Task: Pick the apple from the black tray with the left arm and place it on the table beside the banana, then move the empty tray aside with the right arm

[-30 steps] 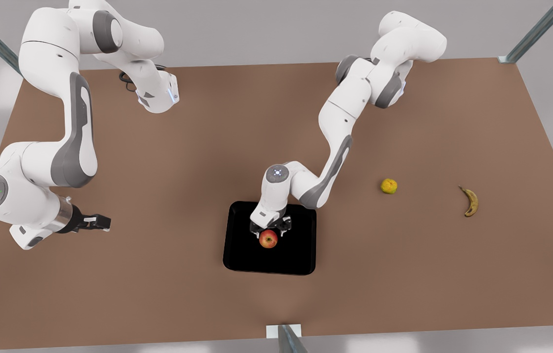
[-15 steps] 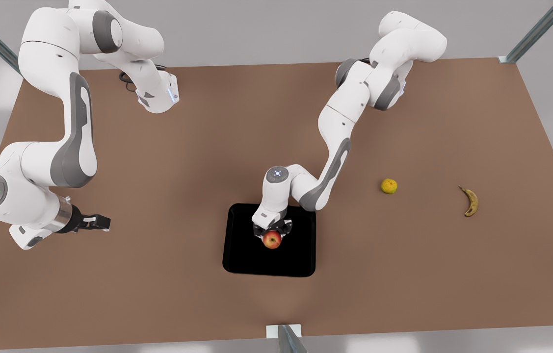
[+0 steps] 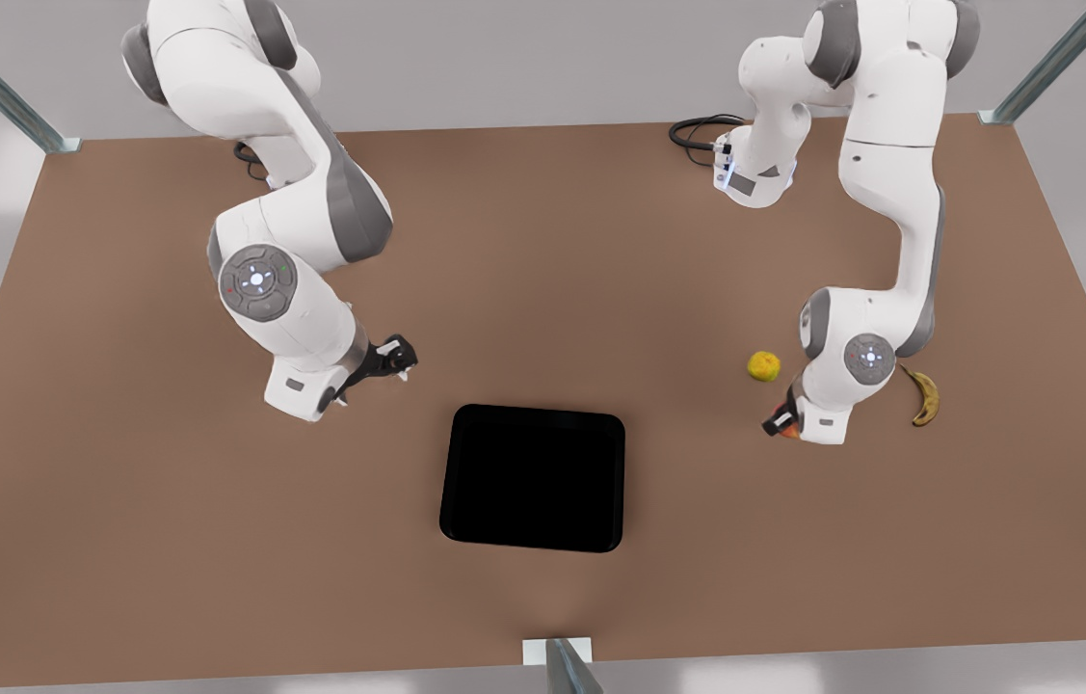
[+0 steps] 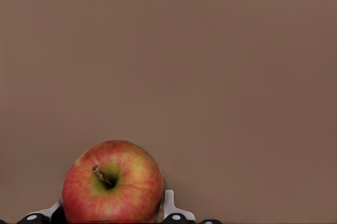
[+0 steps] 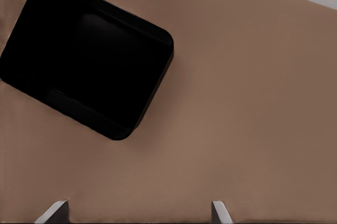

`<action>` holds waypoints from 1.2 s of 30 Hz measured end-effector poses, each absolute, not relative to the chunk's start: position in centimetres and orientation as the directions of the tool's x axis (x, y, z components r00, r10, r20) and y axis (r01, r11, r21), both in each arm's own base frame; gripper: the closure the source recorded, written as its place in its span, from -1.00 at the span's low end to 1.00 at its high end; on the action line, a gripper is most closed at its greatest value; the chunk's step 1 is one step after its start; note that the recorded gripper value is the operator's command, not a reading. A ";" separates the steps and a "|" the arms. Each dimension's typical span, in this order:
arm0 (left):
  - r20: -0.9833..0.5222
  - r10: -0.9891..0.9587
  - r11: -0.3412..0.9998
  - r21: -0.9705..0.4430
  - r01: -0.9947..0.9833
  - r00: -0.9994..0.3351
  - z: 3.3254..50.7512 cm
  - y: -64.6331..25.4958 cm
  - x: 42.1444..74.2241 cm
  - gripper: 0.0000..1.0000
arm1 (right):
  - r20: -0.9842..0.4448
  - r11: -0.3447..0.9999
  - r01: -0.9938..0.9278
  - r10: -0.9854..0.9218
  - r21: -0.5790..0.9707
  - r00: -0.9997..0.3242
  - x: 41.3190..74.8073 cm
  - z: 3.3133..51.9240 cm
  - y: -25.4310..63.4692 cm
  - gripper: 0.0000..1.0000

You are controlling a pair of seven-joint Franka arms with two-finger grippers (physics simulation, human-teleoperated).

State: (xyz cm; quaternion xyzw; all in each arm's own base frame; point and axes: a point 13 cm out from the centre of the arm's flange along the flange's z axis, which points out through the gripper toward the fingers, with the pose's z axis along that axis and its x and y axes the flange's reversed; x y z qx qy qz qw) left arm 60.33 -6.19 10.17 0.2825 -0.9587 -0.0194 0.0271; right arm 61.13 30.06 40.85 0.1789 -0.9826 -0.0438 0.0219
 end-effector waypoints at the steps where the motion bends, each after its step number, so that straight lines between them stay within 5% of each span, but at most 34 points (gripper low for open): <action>1: 0.054 -0.521 0.853 0.054 -0.519 -0.852 9.2 -5.1 60.5 -1.00 | 0.036 0.934 -0.334 -0.341 0.129 -0.939 60.3 40.4 31.8 -1.00; 3: 0.029 -0.462 0.887 0.022 -0.462 -0.886 11.6 -4.6 63.2 -1.00 | 0.050 0.945 -0.274 -0.287 0.176 -0.957 59.3 38.7 34.5 -1.00; 6: -0.127 -0.384 0.923 -0.067 -0.378 -0.915 28.5 -4.9 72.5 -1.00 | 0.090 0.967 -0.158 -0.179 0.198 -0.980 55.0 33.4 36.4 -1.00; 7: -0.151 -0.378 0.925 -0.087 -0.369 -0.913 33.6 -3.9 72.4 -1.00 | 0.079 0.971 -0.124 -0.143 0.204 -0.987 54.3 32.2 37.0 -1.00; 10: -0.114 -0.393 0.918 -0.109 -0.382 -0.913 38.5 0.9 65.1 -1.00 | 0.006 0.978 -0.027 -0.029 0.208 -1.000 56.3 29.6 37.7 -1.00; 20: -0.069 -0.278 0.961 -0.029 -0.277 -0.958 38.3 3.2 63.6 -1.00 | -0.199 0.966 0.137 0.182 0.221 -0.963 63.6 23.5 37.8 -1.00; 30: -0.065 -0.212 0.977 -0.022 -0.211 -0.975 38.7 2.8 63.6 -1.00 | -0.164 0.938 0.279 0.314 0.208 -0.935 65.6 16.8 34.2 -1.00; 36: -0.055 -0.202 0.979 -0.017 -0.201 -0.978 38.5 2.5 63.5 -1.00 | -0.118 0.941 0.285 0.308 0.183 -0.944 64.1 12.6 35.1 -1.00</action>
